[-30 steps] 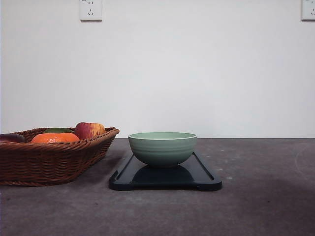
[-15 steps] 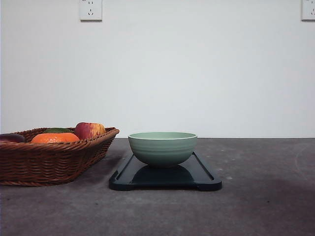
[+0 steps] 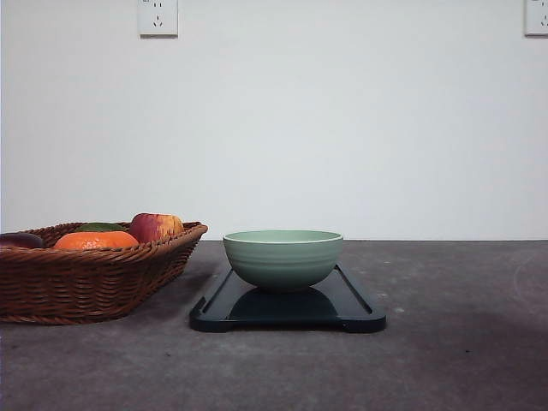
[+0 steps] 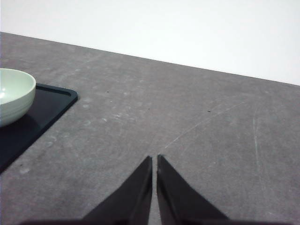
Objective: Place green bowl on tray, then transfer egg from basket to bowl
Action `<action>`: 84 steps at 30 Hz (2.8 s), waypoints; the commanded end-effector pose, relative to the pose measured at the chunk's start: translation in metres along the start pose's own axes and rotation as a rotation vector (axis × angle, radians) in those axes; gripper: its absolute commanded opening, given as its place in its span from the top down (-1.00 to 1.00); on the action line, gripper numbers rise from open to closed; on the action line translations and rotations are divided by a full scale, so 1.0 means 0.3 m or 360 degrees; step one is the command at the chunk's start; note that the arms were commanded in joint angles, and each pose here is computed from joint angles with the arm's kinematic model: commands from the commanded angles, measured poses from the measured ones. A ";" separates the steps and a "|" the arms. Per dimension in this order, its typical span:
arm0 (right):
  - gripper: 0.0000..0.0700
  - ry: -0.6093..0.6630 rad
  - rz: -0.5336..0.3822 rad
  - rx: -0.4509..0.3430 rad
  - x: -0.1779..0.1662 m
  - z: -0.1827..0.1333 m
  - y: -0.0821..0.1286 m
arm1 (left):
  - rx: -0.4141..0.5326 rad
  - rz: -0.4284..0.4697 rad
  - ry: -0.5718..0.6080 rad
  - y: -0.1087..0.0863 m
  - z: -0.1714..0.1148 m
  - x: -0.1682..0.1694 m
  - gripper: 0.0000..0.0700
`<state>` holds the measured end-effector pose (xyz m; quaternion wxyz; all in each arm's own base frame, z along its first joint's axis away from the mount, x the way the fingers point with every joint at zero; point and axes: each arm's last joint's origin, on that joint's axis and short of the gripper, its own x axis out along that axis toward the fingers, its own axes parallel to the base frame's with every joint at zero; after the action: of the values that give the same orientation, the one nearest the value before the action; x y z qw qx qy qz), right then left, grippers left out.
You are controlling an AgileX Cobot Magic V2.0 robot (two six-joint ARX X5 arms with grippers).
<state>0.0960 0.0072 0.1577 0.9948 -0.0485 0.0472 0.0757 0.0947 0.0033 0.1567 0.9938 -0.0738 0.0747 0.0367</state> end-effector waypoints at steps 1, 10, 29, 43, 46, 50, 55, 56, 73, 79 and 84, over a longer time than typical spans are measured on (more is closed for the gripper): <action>0.98 -0.0009 -0.0001 0.0005 0.001 -0.001 0.000 | 0.0010 0.0011 0.0033 0.004 -0.022 0.006 1.00; 0.98 -0.0009 -0.0001 0.0005 0.001 -0.001 0.000 | 0.0010 0.0011 0.0033 0.004 -0.022 0.006 1.00; 0.98 -0.0009 -0.0001 0.0005 0.001 -0.001 0.000 | 0.0010 0.0011 0.0033 0.004 -0.022 0.006 1.00; 0.98 -0.0009 -0.0001 0.0005 0.001 -0.001 0.000 | 0.0010 0.0011 0.0033 0.004 -0.022 0.006 1.00; 0.98 -0.0009 -0.0001 0.0005 0.001 -0.001 0.000 | 0.0010 0.0011 0.0033 0.004 -0.022 0.006 1.00; 0.98 -0.0009 -0.0001 0.0005 0.001 -0.001 0.000 | 0.0010 0.0011 0.0033 0.004 -0.022 0.006 1.00; 0.98 -0.0009 -0.0001 0.0005 0.001 -0.001 0.000 | 0.0010 0.0011 0.0033 0.004 -0.022 0.006 1.00; 0.98 -0.0009 -0.0001 0.0005 0.001 -0.001 0.000 | 0.0010 0.0011 0.0033 0.004 -0.022 0.006 1.00; 0.98 -0.0009 -0.0001 0.0005 0.001 -0.001 0.000 | 0.0010 0.0011 0.0033 0.004 -0.022 0.006 1.00; 0.98 -0.0009 -0.0001 0.0005 0.001 -0.001 0.000 | 0.0010 0.0011 0.0033 0.004 -0.021 0.006 1.00; 0.98 -0.0009 -0.0001 0.0005 0.001 -0.001 0.000 | 0.0010 0.0011 0.0033 0.004 -0.022 0.006 1.00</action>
<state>0.0960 0.0072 0.1577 0.9948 -0.0485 0.0472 0.0756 0.0947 0.0034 0.1567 0.9938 -0.0737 0.0747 0.0369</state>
